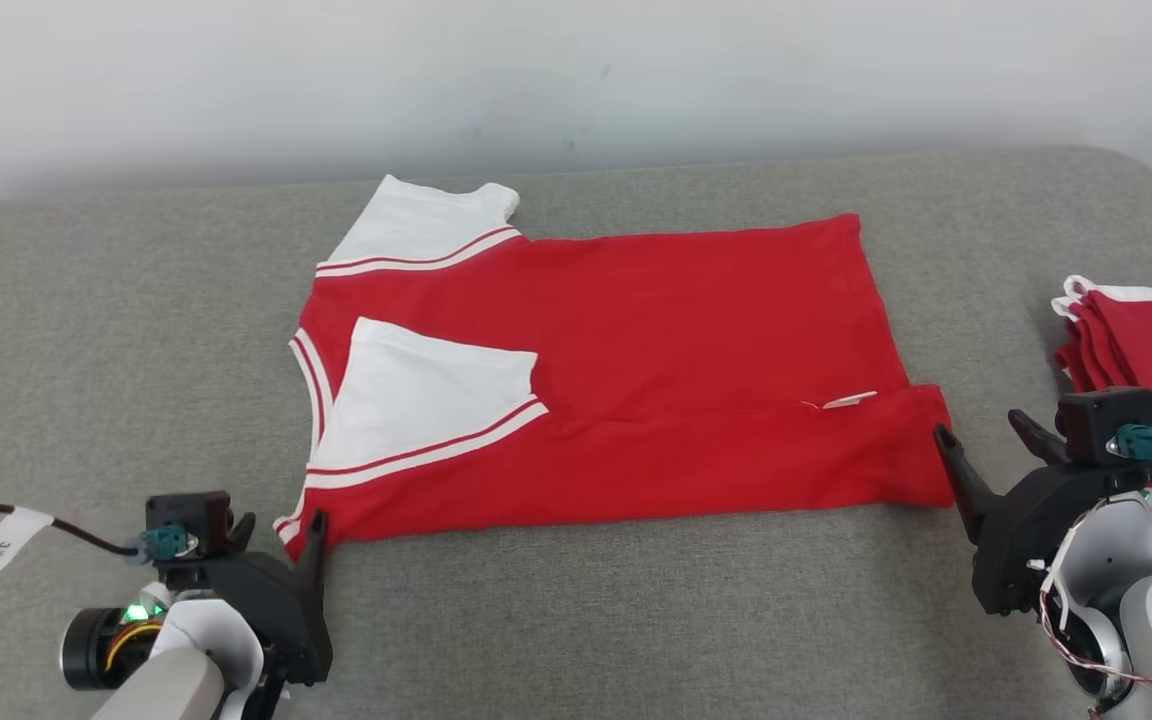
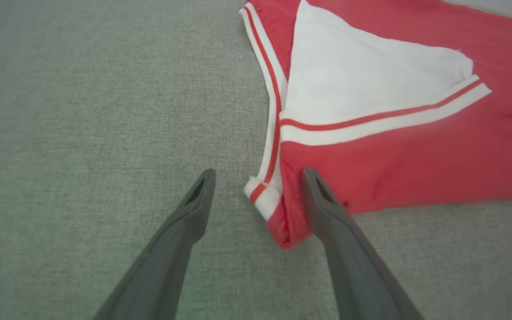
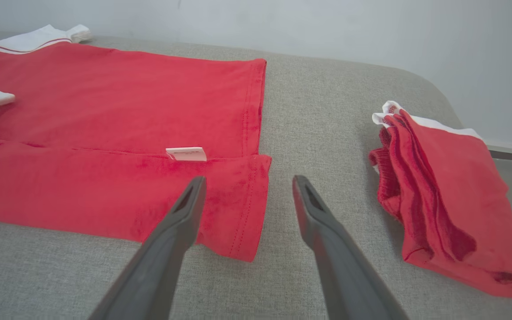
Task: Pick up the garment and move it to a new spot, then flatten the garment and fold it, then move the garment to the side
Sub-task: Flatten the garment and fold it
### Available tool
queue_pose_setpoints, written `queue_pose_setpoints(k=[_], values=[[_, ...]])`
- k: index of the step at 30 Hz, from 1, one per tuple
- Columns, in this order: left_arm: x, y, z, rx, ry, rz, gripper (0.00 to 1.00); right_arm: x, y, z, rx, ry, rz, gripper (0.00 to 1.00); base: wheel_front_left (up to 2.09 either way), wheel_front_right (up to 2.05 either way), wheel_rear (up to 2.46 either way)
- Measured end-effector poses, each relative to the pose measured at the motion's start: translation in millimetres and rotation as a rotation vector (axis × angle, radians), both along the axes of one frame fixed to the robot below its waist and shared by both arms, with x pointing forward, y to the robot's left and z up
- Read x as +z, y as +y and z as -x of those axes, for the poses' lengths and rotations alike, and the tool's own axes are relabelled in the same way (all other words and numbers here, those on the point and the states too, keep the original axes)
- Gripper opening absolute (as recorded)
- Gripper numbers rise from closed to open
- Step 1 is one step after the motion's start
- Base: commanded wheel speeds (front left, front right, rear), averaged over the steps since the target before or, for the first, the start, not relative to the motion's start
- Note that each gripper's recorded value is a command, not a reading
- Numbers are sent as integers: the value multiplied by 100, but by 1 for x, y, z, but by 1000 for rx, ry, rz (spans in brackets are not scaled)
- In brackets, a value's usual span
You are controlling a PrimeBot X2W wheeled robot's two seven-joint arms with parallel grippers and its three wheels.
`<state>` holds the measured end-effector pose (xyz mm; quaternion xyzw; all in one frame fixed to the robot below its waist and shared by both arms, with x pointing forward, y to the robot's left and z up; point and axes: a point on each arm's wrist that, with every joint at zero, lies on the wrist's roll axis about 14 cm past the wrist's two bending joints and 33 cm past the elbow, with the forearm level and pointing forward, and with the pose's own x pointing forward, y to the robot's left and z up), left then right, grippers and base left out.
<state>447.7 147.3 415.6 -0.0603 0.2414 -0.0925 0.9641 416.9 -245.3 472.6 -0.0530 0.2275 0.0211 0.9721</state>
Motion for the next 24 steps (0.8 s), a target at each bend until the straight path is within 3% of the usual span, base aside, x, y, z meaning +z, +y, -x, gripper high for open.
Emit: queue_pose_setpoints(k=[8, 9, 10, 11, 19, 24], values=[[-22, -5, 8, 10, 122, 5, 100, -1, -9, 7, -27, 9, 4, 100, 0, 0, 0], [-24, -6, 9, 11, 137, 10, 89, -2, -11, 8, -31, 10, 3, 100, 0, 0, 0], [-25, -7, 9, 12, 145, 16, 38, -2, -12, 9, -36, 13, 2, 100, 0, 0, 0], [-25, -9, 10, 9, 147, 20, 0, -3, -13, 10, -42, 18, 0, 100, 0, 0, 0], [-34, -18, 15, 11, 157, 54, 0, -14, -36, 11, -131, 55, 16, 100, 0, 0, 0], [-38, -25, 18, 8, 140, 76, 0, -33, -27, 6, -132, 108, -1, 100, 0, 0, 0]])
